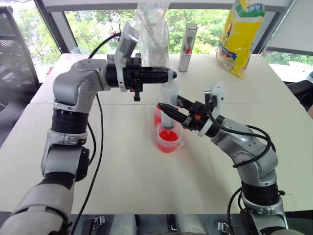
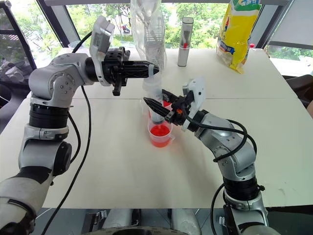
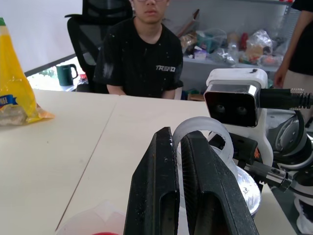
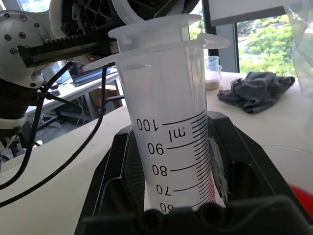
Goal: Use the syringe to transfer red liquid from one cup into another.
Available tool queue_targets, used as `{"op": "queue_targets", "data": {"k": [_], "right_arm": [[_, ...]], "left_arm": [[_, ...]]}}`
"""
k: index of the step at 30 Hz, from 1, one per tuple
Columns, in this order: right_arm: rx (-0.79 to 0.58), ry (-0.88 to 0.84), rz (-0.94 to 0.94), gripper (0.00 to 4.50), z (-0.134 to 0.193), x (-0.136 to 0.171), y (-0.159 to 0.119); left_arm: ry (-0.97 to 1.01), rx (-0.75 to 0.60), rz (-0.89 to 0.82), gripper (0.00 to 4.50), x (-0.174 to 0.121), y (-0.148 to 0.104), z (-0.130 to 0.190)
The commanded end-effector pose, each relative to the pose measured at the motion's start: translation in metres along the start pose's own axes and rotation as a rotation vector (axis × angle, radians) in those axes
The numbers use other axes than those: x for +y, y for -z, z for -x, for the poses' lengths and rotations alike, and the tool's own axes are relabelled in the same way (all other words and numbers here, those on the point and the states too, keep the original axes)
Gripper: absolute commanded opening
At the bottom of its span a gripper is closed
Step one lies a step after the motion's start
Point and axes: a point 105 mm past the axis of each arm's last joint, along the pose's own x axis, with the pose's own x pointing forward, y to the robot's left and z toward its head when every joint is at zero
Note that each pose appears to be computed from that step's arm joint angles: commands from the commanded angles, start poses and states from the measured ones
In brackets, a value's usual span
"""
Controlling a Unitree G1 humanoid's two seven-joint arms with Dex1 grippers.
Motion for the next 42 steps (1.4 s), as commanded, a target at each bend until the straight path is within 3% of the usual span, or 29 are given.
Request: {"op": "queue_targets", "data": {"k": [1,8,11,18,23,31,35,42], "right_arm": [[-0.15,-0.024,0.082,1.43,-0.001,0.009,-0.044],[-0.132,-0.026,0.077,1.43,0.002,0.009,-0.041],[-0.126,-0.023,0.073,1.43,0.003,0.008,-0.04],[-0.112,-0.026,0.064,1.43,0.005,0.009,-0.039],[-0.105,-0.028,0.063,1.43,0.006,0.009,-0.039],[-0.092,-0.017,0.073,1.43,0.009,0.003,-0.041],[-0.074,-0.021,0.065,1.43,0.006,-0.004,-0.052],[0.125,0.157,-0.095,1.43,0.0,-0.066,-0.081]], "left_arm": [[0.14,0.056,-0.006,0.07,-0.021,0.012,-0.024],[0.109,0.04,-0.025,0.07,-0.015,0.004,-0.02],[0.098,0.029,-0.004,0.96,-0.013,0.003,-0.017],[0.014,0.002,-0.038,4.05,-0.002,-0.005,0.0],[-0.088,-0.006,-0.057,4.05,0.008,-0.014,0.026],[-0.373,0.036,-0.071,4.05,0.024,-0.018,0.106],[-0.372,0.031,-0.049,4.05,0.016,-0.007,0.104],[-0.363,-0.003,-0.024,4.05,0.009,0.006,0.089]]}}
